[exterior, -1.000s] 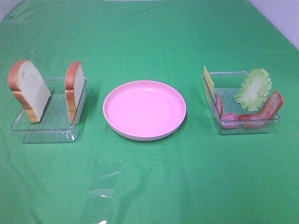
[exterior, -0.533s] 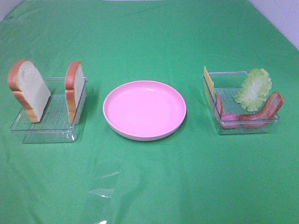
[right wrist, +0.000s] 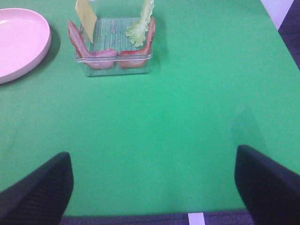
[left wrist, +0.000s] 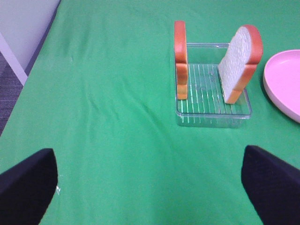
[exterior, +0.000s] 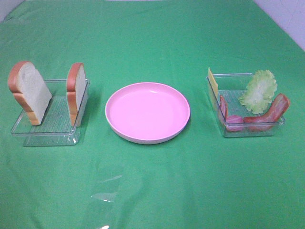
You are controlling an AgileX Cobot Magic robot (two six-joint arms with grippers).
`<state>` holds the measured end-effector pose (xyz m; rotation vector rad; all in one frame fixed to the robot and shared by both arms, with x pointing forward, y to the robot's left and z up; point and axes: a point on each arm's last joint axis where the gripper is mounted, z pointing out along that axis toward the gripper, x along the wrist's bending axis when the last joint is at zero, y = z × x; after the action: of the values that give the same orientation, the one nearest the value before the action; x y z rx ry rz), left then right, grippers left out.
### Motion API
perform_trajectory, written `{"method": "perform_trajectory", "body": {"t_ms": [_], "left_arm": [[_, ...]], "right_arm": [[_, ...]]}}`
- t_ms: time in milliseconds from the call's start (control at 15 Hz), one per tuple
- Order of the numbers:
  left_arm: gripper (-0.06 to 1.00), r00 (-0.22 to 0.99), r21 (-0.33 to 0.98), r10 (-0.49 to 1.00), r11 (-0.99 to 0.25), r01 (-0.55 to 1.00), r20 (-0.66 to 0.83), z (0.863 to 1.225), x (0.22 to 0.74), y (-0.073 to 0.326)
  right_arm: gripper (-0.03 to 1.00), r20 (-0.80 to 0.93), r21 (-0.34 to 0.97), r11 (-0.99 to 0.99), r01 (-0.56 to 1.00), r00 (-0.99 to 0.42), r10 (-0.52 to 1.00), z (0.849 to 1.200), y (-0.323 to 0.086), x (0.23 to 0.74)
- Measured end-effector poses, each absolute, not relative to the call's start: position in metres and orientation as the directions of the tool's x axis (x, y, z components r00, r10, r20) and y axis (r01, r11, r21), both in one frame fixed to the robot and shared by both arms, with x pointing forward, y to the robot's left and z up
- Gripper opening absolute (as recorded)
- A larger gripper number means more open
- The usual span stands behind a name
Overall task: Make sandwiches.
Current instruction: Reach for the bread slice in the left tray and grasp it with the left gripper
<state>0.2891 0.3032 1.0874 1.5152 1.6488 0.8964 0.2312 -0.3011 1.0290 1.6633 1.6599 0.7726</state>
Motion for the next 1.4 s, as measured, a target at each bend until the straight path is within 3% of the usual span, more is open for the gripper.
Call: {"method": "perform_trajectory", "body": {"t_ms": [333, 467, 1000, 1200, 1400], "left_arm": [[0.99, -0.077, 0.771, 0.995, 0.094, 0.630, -0.059, 1.116, 0.385, 0.305], [0.99, -0.080, 0.731, 0.994, 0.105, 0.675, -0.069, 1.131, 0.446, 0.305], [0.99, -0.055, 0.576, 0.976, 0.170, 0.800, -0.212, 1.121, 0.564, 0.289], [0.99, 0.028, 0.556, 0.976, 0.098, 0.826, -0.215, 1.114, 0.588, 0.250], [0.99, 0.047, 0.447, 0.985, 0.033, 0.894, -0.167, 1.090, 0.613, 0.192]], "right_arm": [[0.89, -0.041, 0.791, 0.019, 0.612, 0.022, 0.999, 1.029, -0.301, 0.231], [0.89, -0.041, 0.791, 0.019, 0.612, 0.022, 0.999, 1.029, -0.301, 0.231], [0.89, -0.041, 0.791, 0.019, 0.612, 0.022, 0.999, 1.029, -0.301, 0.231], [0.89, -0.041, 0.791, 0.019, 0.612, 0.022, 0.999, 1.029, -0.301, 0.231], [0.89, -0.041, 0.791, 0.019, 0.612, 0.022, 0.999, 1.029, -0.301, 0.231]]}}
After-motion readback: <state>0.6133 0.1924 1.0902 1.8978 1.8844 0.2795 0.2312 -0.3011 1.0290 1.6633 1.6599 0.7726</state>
